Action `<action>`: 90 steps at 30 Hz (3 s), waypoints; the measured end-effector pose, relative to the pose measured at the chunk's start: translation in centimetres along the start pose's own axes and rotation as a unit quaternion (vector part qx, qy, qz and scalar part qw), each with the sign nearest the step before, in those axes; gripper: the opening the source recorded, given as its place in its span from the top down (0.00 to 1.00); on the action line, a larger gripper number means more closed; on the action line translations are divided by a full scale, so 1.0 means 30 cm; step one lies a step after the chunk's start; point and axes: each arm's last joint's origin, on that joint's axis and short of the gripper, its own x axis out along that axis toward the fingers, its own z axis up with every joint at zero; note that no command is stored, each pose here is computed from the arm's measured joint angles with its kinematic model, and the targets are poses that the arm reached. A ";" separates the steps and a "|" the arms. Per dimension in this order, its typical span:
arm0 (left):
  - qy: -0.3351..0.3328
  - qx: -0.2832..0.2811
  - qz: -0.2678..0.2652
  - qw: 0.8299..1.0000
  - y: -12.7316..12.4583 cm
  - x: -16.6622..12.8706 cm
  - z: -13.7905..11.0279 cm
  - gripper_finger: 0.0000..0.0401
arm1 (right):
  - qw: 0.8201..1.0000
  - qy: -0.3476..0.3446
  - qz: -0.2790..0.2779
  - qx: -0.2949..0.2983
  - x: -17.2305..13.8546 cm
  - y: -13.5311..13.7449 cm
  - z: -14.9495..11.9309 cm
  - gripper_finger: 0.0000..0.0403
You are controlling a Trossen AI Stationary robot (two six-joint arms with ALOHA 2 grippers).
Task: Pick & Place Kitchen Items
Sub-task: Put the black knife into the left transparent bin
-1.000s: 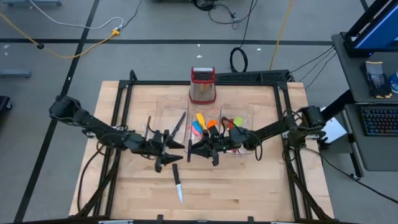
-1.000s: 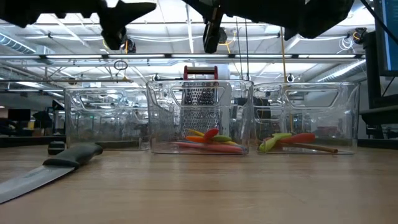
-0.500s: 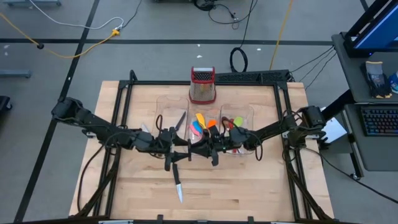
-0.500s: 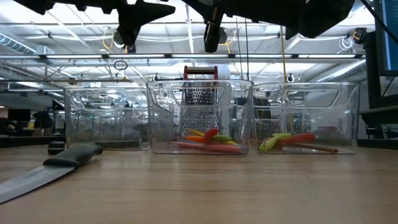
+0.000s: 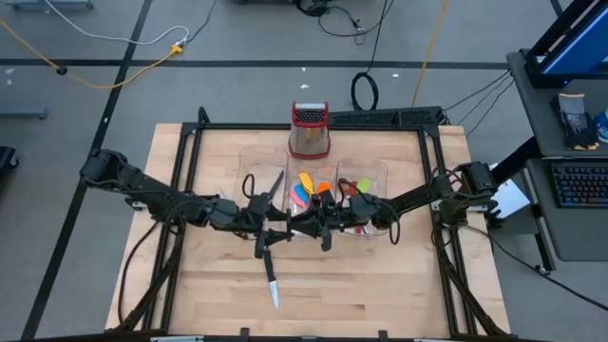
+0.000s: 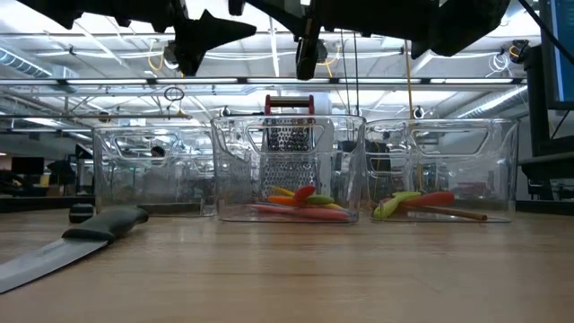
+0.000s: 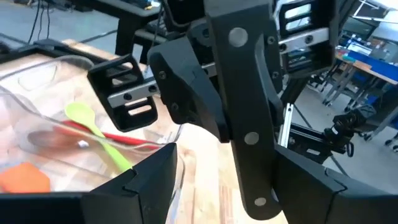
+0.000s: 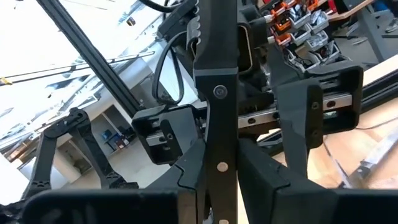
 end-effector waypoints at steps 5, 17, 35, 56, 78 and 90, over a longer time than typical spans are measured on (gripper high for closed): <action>0.007 -0.012 -0.014 1.000 0.008 0.003 0.002 0.49 | 1.000 -0.001 -0.002 -0.006 0.000 -0.001 0.000 0.86; 0.051 -0.008 -0.023 0.998 0.013 0.002 -0.021 0.88 | 1.000 0.019 -0.020 -0.004 -0.001 -0.009 -0.015 0.75; 0.086 -0.042 0.181 0.979 0.069 -0.144 0.010 0.88 | 0.998 0.058 -0.025 0.008 -0.003 -0.009 -0.040 0.60; 0.159 -0.109 0.328 0.925 0.175 -0.255 -0.009 0.88 | 0.979 0.103 0.073 -0.163 -0.042 0.084 0.026 0.62; 0.413 -0.163 0.378 0.813 0.213 -0.143 0.072 0.88 | 0.923 0.205 -0.067 -0.320 -0.257 0.198 0.178 0.67; 0.461 -0.222 0.357 0.781 0.283 -0.153 0.079 0.88 | 0.922 0.175 -0.100 -0.330 -0.439 0.194 0.154 0.67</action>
